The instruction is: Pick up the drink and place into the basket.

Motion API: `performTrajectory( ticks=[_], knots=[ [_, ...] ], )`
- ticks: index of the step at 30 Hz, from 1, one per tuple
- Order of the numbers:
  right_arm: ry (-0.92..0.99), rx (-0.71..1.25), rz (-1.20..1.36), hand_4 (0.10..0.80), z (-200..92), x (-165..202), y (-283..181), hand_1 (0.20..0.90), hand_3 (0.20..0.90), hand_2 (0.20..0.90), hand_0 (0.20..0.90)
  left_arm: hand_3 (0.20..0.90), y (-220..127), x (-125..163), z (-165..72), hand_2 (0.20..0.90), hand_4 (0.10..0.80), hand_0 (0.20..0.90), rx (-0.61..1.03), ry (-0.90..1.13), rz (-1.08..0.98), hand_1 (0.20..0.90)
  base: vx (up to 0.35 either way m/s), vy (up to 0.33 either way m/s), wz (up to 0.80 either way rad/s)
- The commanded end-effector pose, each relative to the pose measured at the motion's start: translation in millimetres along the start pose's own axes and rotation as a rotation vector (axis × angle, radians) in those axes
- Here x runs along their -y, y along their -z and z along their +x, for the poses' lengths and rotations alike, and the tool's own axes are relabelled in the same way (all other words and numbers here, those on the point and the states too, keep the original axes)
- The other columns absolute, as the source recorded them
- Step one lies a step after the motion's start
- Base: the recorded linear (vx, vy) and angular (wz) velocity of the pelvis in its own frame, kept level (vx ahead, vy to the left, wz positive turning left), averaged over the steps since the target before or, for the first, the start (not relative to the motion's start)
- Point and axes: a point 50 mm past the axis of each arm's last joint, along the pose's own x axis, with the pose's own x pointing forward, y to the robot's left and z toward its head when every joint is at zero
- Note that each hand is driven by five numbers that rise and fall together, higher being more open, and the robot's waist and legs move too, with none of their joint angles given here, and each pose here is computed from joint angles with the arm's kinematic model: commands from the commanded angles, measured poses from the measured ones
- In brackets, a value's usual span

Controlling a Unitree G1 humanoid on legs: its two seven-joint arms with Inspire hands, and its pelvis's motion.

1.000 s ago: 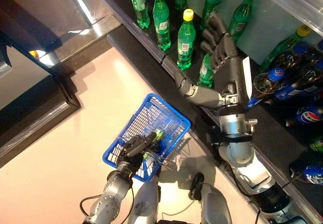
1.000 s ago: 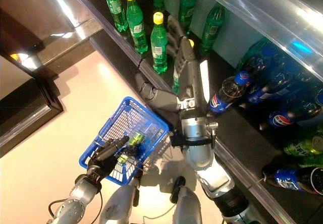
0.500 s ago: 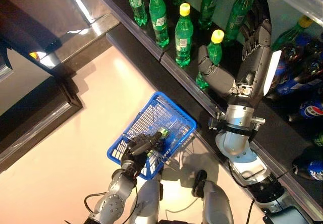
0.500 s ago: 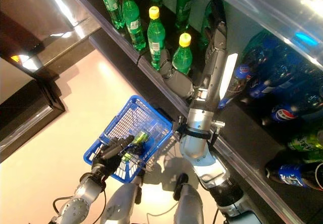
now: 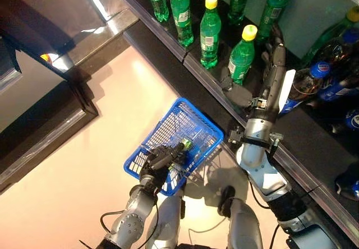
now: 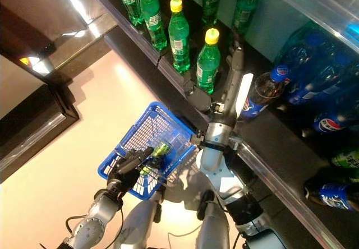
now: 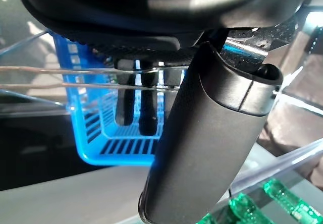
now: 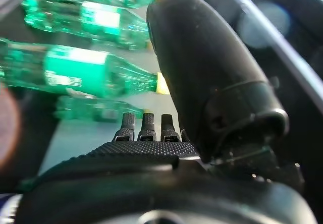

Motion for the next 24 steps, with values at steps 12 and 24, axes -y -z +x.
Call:
performTrajectory(
  ticks=[12,24],
  knots=[
    [0.123,0.096,0.174,0.800,56,-22,-28,0.900,0.900,0.900,0.900,0.200,-48,99,-19,0.300,0.100,0.300,0.276,0.492,-0.077,0.300,-0.017,0.003,0.04],
    [0.288,0.070,0.132,0.800,110,-4,-28,0.900,0.900,0.900,0.900,0.200,-40,107,-12,0.300,0.100,0.300,0.242,0.498,-0.061,0.300,0.014,0.001,0.03]
  ],
)
